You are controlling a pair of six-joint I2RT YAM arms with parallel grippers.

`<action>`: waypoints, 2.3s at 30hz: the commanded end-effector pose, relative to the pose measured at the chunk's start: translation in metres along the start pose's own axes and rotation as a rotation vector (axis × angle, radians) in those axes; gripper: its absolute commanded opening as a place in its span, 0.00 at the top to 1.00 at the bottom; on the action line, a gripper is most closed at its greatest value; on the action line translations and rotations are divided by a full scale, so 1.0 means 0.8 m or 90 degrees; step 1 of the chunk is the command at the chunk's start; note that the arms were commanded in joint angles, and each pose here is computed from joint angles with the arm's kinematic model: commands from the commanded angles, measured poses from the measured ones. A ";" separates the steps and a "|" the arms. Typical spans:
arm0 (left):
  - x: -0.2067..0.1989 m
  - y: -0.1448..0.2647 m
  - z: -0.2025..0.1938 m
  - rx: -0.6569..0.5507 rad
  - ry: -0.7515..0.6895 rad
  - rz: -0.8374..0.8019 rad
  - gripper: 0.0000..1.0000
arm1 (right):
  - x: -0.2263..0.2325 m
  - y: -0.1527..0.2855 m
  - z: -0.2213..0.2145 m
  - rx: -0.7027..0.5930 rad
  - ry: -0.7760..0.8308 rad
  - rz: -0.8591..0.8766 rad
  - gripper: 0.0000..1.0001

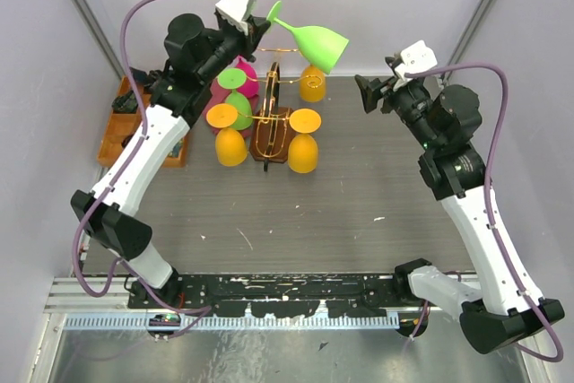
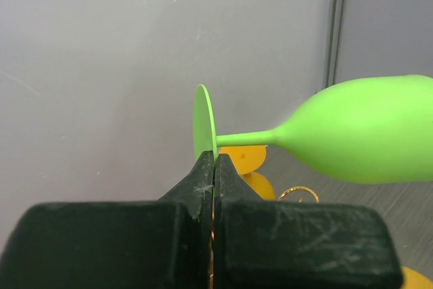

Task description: Place the wine glass upside down on the wine glass rack

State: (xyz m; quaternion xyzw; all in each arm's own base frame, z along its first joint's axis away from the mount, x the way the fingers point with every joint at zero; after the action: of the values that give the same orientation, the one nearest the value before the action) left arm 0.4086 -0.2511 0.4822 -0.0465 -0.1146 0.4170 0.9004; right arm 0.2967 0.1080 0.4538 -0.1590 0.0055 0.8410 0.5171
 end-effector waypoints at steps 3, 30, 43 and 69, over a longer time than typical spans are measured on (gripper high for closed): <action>-0.017 0.020 0.016 -0.009 -0.136 -0.061 1.00 | 0.004 -0.013 0.067 -0.120 0.019 0.052 0.28; -0.116 0.033 0.026 -0.071 -0.420 -0.161 1.00 | 0.084 -0.091 0.025 -0.095 -0.110 0.297 0.39; -0.133 0.027 0.030 -0.072 -0.453 -0.180 1.00 | 0.080 -0.103 -0.003 -0.052 -0.042 0.259 0.63; -0.100 0.004 0.049 -0.084 -0.503 -0.015 0.47 | 0.059 -0.117 -0.033 0.005 0.008 0.182 0.99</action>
State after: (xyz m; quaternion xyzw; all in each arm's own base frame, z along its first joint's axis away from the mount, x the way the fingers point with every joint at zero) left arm 0.3330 -0.3285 0.4670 0.1164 -0.4660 0.2806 0.8310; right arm 0.3608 0.1900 0.4200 -0.1413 0.0432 0.9155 0.3743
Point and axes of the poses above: each gripper's point midway between its finger pads, its own y axis back along the fingers, its own x axis along the line the jaws close on, z = x × y, the point moved 4 cm from there along y, back along the fingers
